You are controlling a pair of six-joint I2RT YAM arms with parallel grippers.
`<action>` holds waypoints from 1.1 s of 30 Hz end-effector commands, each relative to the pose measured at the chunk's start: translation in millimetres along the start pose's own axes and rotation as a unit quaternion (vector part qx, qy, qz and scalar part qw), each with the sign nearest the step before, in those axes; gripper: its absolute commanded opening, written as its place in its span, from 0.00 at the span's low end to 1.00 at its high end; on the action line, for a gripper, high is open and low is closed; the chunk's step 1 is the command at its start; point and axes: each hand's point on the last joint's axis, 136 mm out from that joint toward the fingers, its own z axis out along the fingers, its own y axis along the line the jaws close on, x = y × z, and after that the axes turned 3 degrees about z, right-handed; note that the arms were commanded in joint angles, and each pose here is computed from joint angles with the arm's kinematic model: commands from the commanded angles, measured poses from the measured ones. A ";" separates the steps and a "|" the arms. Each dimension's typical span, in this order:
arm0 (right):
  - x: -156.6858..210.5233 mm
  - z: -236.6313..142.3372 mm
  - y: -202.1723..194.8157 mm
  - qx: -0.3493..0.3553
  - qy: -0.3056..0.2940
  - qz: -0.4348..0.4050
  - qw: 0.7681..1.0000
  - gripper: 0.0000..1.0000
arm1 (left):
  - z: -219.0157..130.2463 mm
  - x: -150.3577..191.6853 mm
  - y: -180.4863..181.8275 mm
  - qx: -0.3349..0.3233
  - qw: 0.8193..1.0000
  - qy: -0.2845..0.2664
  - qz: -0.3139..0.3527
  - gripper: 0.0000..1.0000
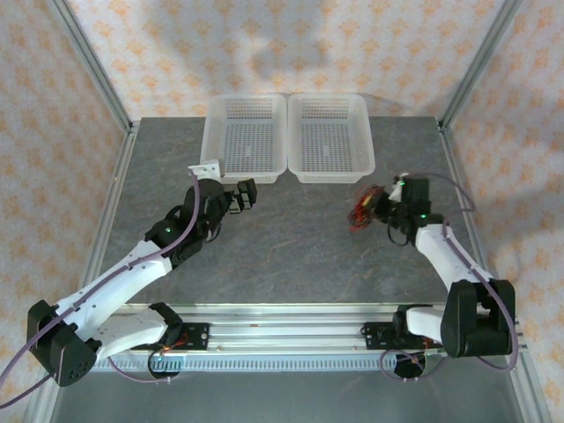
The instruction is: Untangle the cables
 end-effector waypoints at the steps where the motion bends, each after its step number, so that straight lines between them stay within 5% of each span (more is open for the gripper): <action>1: 40.3 10.4 56.0 -0.096 0.044 -0.065 0.992 0.00 | -7.0 -6.3 -7.0 0.008 1.000 0.007 0.001 0.99; 9: 126.0 61.8 118.7 -0.189 0.142 -0.091 0.967 0.00 | -11.6 4.1 3.8 -0.016 0.999 0.028 0.000 0.99; 14: 141.4 93.2 115.4 -0.143 0.170 -0.086 0.971 0.06 | -12.5 15.6 16.9 -0.052 0.997 0.054 0.005 0.99; 18: 134.3 103.1 88.5 -0.051 0.161 -0.080 0.982 0.49 | -10.0 32.1 19.8 -0.066 0.994 0.087 0.015 0.99; 20: 127.3 97.1 82.2 -0.024 0.147 -0.083 0.985 0.95 | -7.9 43.5 18.7 -0.070 0.992 0.105 0.020 0.99; 21: 123.8 92.8 80.9 -0.015 0.140 -0.085 0.986 1.00 | -6.7 48.9 17.1 -0.071 0.991 0.111 0.022 0.99; 33: 71.3 24.0 64.1 0.098 0.047 -0.126 0.986 0.98 | 25.1 141.4 -70.9 0.034 0.976 0.214 0.004 0.91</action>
